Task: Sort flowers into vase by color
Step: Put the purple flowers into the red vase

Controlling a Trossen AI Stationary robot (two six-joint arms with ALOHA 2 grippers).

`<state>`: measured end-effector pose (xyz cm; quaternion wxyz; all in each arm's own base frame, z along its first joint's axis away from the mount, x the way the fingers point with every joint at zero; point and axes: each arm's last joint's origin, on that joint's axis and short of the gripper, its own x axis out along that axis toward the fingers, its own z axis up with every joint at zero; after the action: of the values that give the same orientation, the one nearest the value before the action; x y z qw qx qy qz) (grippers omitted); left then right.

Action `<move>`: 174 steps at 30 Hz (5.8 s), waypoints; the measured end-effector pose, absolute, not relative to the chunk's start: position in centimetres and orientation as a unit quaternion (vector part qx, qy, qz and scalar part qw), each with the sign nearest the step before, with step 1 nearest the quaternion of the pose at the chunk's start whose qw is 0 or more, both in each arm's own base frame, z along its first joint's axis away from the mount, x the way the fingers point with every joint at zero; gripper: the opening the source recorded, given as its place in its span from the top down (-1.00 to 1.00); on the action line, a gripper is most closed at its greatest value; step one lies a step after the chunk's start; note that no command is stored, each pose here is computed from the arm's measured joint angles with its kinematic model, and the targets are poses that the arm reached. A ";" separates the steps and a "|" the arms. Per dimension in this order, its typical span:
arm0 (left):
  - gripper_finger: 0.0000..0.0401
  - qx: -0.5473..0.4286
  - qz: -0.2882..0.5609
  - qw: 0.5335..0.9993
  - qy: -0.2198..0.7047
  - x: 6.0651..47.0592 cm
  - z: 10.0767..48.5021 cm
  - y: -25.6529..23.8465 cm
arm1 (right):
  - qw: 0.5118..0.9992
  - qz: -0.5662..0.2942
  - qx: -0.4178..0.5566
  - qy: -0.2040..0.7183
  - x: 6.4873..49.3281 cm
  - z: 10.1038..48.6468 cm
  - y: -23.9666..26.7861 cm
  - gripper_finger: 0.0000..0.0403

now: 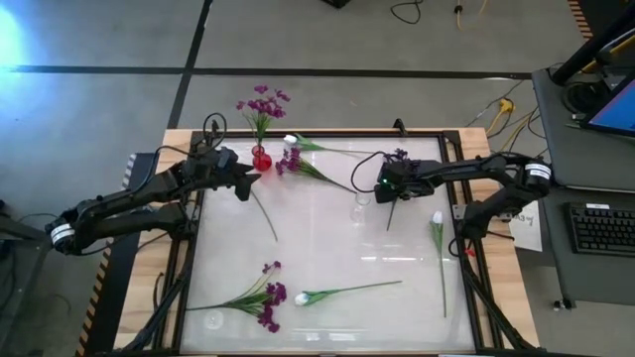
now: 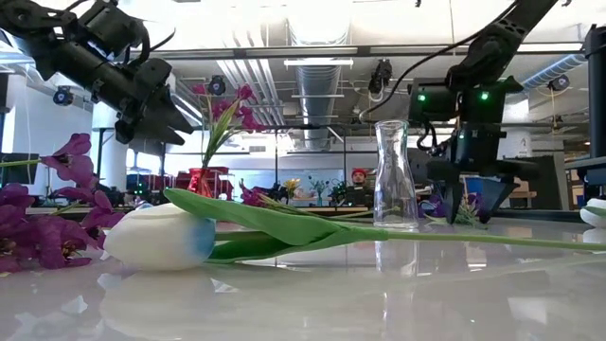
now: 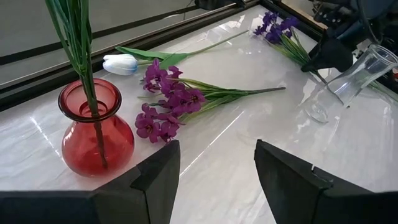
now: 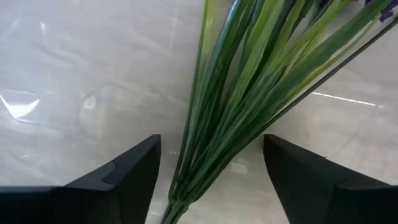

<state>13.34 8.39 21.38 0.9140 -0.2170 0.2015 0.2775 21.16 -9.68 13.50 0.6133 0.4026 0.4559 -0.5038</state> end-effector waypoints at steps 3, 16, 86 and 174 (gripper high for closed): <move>0.03 -0.217 0.277 0.914 0.202 13.3 21.4 8.4 | 0.614 -0.504 0.403 0.454 21.2 13.5 -9.7 -0.18; 0.03 -0.222 0.278 0.916 0.188 13.5 21.7 8.5 | 0.632 -0.489 0.388 0.460 21.4 13.9 -9.8 0.51; 0.03 -0.039 0.026 0.993 -0.112 22.7 28.5 6.6 | 0.993 0.078 0.029 -0.086 36.1 33.5 -10.3 0.91; 0.99 -0.043 0.325 0.943 0.063 14.6 22.9 16.4 | 0.979 -0.084 0.102 0.158 29.6 29.8 -10.5 -0.04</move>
<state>14.57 16.39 22.86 0.9425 -0.0426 0.0630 0.3254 29.65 -10.55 29.83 0.9785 0.1024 0.1577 -0.0845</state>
